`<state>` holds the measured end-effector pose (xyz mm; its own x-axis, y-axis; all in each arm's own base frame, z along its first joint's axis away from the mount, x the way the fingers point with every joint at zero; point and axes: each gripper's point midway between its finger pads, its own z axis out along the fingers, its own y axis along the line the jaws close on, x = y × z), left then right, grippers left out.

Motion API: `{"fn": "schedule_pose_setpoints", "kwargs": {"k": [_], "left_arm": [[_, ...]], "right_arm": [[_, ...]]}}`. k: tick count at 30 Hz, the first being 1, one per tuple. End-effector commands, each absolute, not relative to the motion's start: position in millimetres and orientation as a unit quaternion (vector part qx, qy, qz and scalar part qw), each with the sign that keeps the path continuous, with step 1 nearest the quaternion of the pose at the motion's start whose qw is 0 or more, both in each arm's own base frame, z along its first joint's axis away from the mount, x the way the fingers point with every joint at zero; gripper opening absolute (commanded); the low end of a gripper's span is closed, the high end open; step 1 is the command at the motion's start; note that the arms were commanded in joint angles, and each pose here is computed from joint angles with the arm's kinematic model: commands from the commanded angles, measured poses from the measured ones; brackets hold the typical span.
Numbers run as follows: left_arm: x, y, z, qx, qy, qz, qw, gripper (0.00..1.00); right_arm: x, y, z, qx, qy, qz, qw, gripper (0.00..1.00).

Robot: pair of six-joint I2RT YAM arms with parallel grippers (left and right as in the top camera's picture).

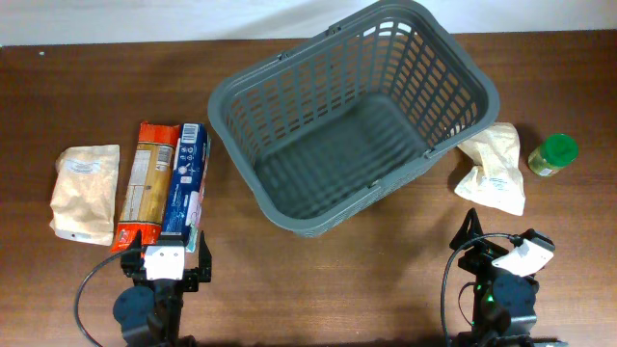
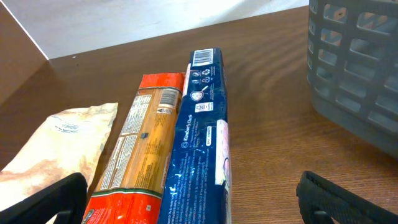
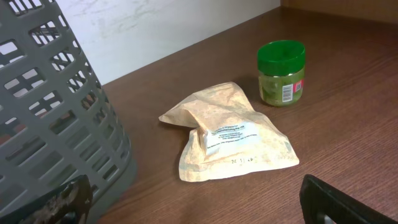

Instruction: Pack container

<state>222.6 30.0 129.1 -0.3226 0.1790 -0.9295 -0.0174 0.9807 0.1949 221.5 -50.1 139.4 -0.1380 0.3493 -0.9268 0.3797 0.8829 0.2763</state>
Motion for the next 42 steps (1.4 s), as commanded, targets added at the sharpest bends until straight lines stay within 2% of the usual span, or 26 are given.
{"fn": "schedule_pose_setpoints", "kwargs": {"k": [1, 21, 23, 33, 34, 37, 42], "left_arm": [[222.7, 30.2, 128.5, 0.049, 0.808, 0.086, 0.581, 0.99], [222.4, 31.5, 127.7, 0.046, 0.809, 0.089, 0.58, 0.99], [222.3, 40.5, 131.0, 0.053, 0.804, 0.126, 0.578, 0.99], [227.5, 63.0, 178.0, 0.027, 0.744, 0.203, 0.636, 0.99], [230.6, 53.4, 203.2, 0.046, 0.711, 0.193, 0.674, 0.99], [228.5, 51.5, 230.3, 0.038, 0.678, 0.19, 0.709, 0.99], [225.4, 50.9, 255.6, 0.001, 0.672, 0.153, 0.724, 0.99]], "right_arm": [[222.2, -47.9, 138.5, 0.241, 0.752, -0.005, 0.613, 0.99], [222.3, -47.8, 138.6, 0.241, 0.752, -0.005, 0.613, 0.99], [222.3, -47.8, 138.6, 0.241, 0.752, -0.005, 0.613, 0.99], [226.1, -25.8, 143.4, 0.203, 0.765, 0.048, 0.609, 0.99], [223.9, -24.8, 149.6, 0.201, 0.767, 0.05, 0.607, 0.99], [218.2, -26.1, 169.3, 0.183, 0.775, 0.031, 0.605, 0.99], [214.5, -27.5, 210.3, 0.172, 0.793, 0.012, 0.584, 0.99]]}}
